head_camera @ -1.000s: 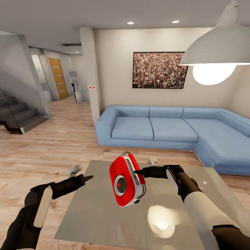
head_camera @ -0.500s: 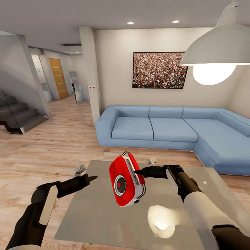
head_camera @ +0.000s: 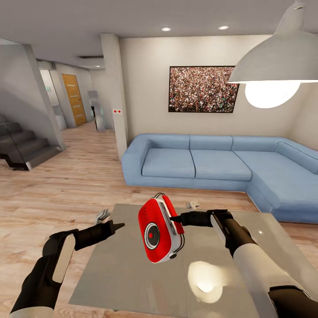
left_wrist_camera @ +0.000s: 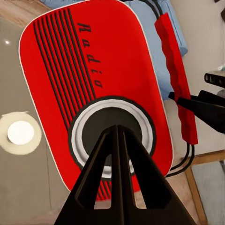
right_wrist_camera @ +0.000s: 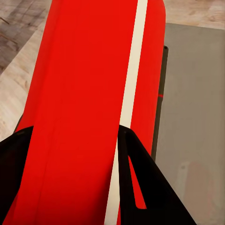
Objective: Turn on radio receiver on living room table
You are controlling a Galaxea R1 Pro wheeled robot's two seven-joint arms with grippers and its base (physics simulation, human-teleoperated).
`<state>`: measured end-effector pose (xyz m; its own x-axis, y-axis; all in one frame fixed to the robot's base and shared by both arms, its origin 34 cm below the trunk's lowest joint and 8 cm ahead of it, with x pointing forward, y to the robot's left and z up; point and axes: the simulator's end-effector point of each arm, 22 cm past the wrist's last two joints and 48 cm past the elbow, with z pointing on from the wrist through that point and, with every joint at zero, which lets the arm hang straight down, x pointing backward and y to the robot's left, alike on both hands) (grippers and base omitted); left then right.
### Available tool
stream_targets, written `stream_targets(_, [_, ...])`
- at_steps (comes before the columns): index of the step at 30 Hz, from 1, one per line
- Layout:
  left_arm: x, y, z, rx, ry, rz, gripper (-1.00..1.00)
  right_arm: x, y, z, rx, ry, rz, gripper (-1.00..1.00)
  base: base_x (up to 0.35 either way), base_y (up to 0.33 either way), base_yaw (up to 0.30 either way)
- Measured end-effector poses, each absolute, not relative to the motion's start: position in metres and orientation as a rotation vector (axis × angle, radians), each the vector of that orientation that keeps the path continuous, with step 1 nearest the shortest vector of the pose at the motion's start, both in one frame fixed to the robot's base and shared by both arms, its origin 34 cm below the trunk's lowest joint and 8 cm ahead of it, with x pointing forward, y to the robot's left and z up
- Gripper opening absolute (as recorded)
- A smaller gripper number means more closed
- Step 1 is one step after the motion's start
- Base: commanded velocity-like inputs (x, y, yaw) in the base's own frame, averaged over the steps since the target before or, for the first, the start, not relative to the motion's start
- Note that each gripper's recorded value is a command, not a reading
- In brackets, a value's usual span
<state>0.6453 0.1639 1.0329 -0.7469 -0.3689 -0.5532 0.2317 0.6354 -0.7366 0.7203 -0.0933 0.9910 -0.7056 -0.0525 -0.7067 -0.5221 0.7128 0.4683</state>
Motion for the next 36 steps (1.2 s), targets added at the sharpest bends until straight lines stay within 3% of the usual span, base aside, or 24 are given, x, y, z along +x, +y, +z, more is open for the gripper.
stream_targets(36, [0.660, 0.133, 1.019, -0.153, 2.183, -1.197, -1.00, 0.720, -0.093, 0.991, -0.435, 2.230, 0.883, -1.00, 0.000, 0.000, 0.000])
